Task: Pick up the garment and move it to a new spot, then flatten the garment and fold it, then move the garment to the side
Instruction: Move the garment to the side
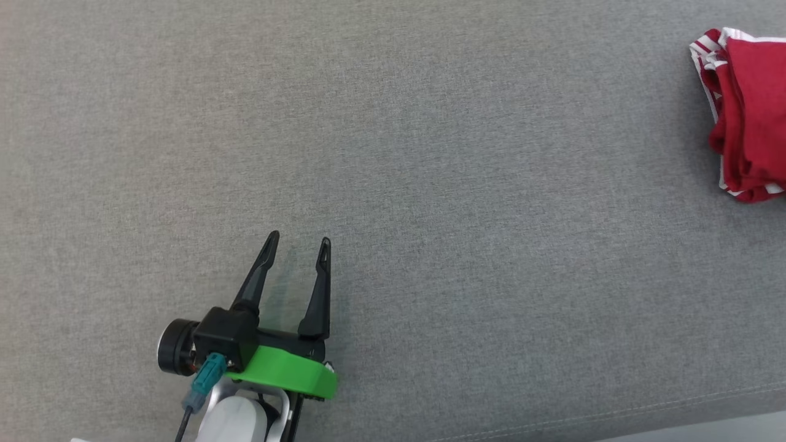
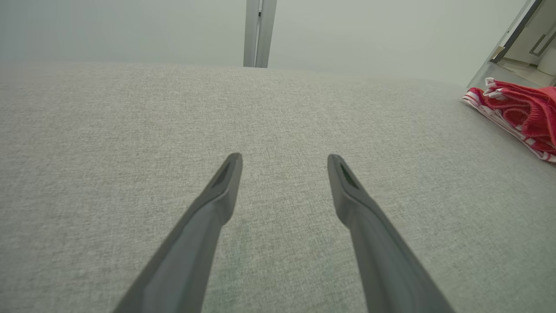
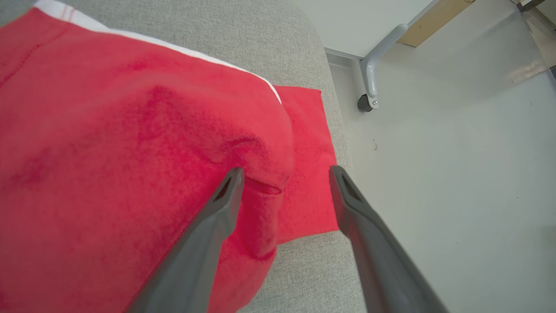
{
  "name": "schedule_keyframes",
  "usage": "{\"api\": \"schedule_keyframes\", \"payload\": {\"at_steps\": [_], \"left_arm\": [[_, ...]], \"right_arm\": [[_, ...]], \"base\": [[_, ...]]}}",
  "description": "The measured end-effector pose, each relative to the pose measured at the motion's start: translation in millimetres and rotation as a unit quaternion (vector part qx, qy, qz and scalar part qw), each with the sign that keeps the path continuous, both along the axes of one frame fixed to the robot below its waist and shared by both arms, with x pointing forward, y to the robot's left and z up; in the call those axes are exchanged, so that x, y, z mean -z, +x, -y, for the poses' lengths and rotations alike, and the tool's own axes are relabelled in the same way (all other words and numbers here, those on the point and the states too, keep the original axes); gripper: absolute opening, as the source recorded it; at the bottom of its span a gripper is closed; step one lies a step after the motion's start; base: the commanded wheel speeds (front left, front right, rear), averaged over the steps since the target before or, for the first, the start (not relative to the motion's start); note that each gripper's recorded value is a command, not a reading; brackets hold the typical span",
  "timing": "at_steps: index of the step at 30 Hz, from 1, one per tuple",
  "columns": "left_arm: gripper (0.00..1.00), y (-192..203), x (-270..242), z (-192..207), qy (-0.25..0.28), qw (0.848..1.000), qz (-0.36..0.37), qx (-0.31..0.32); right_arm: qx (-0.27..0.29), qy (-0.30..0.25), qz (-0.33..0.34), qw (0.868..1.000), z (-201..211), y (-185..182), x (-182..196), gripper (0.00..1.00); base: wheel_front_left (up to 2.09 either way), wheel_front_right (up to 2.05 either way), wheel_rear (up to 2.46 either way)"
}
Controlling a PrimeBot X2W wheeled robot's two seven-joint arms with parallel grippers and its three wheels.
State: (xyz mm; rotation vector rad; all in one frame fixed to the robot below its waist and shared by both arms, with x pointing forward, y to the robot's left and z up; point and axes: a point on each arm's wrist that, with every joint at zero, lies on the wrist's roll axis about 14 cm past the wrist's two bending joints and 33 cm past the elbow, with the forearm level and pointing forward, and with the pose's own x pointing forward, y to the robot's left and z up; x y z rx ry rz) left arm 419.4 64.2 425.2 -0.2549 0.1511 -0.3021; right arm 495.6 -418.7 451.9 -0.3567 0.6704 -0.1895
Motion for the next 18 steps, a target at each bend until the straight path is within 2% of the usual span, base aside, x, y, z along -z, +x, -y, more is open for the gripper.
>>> {"api": "schedule_keyframes", "payload": {"at_steps": [5, 10, 18], "left_arm": [[1.0, 1, -4, 8, -0.003, 1.0, 0.006, 0.012], [1.0, 8, -17, 3, -0.004, 1.0, 0.024, 0.003], [1.0, 24, -43, -28, -0.001, 0.997, 0.055, -0.046]], "right_arm": [[-0.002, -0.007, 0.035, 0.999, 2, -2, -17, 1.0], [-0.008, 0.012, 0.121, 0.993, -9, 9, -54, 1.0], [-0.07, 0.051, 0.22, 0.972, -69, 18, -91, 1.0]], "base": [[0.0, 0.0, 0.0], [0.0, 0.0, 0.0], [0.0, 0.0, 0.0]]}}
